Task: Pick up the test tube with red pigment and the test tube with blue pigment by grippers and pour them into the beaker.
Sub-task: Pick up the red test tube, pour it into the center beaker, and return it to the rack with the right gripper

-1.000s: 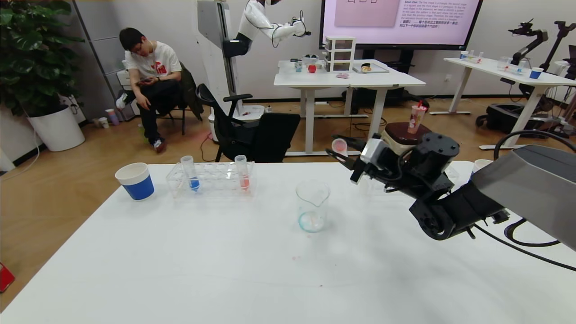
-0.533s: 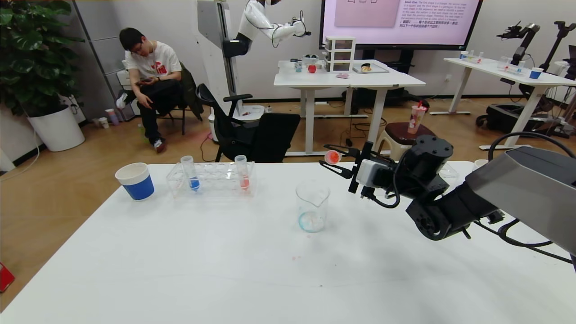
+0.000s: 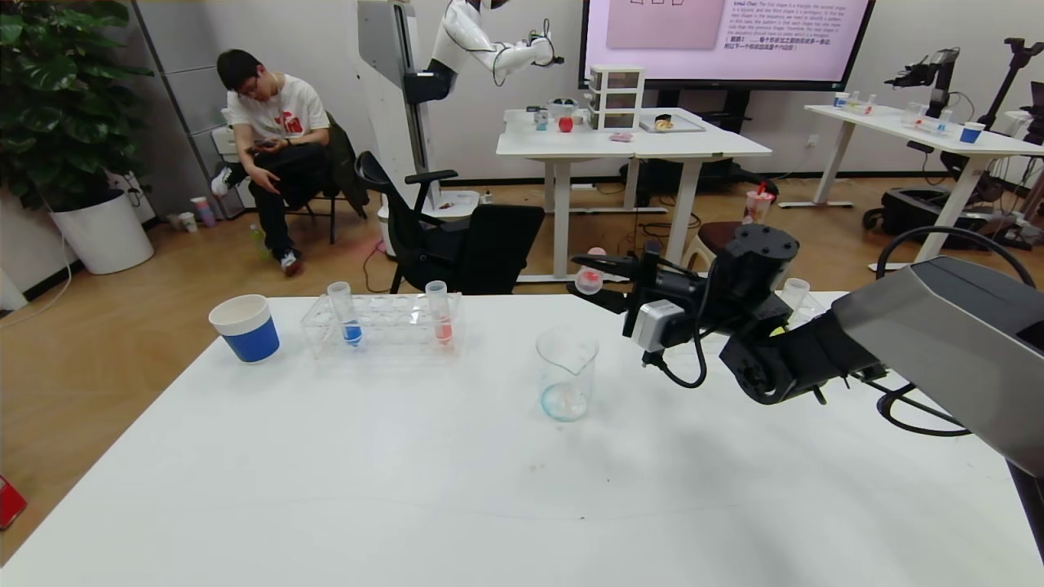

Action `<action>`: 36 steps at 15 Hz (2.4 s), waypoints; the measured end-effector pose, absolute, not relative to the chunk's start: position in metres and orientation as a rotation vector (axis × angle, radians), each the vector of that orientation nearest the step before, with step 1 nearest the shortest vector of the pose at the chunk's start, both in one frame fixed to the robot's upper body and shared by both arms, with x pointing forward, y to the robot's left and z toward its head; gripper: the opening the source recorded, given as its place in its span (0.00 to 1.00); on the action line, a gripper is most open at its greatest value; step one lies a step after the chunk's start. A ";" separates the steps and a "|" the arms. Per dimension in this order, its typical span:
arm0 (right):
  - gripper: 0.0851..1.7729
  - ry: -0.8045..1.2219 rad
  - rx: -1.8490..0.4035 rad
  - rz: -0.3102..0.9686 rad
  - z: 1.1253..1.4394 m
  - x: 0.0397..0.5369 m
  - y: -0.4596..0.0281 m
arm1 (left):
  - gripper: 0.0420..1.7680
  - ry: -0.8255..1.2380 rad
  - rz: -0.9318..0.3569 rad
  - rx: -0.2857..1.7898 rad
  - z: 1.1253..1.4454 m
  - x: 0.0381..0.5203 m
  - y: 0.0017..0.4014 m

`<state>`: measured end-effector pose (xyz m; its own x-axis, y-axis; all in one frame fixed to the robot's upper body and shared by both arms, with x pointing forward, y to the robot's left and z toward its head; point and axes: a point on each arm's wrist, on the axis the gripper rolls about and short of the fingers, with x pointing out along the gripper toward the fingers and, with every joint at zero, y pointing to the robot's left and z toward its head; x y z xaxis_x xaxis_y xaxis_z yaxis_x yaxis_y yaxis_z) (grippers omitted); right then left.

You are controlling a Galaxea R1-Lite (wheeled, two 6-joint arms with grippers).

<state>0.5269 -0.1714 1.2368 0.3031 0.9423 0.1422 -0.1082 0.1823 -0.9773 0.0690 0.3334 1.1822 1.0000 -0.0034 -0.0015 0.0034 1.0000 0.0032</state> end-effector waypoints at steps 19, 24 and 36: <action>0.26 -1.223 -1.416 0.844 1.212 0.534 -0.162 | 0.99 0.002 -0.003 0.003 1.182 0.069 0.333; 0.26 -1.251 -1.473 0.831 1.202 0.529 -0.162 | 0.99 0.002 -0.003 0.003 1.182 0.069 0.333; 0.26 -0.794 -0.683 0.663 1.307 0.501 -0.181 | 0.99 0.001 -0.003 0.003 1.182 0.069 0.333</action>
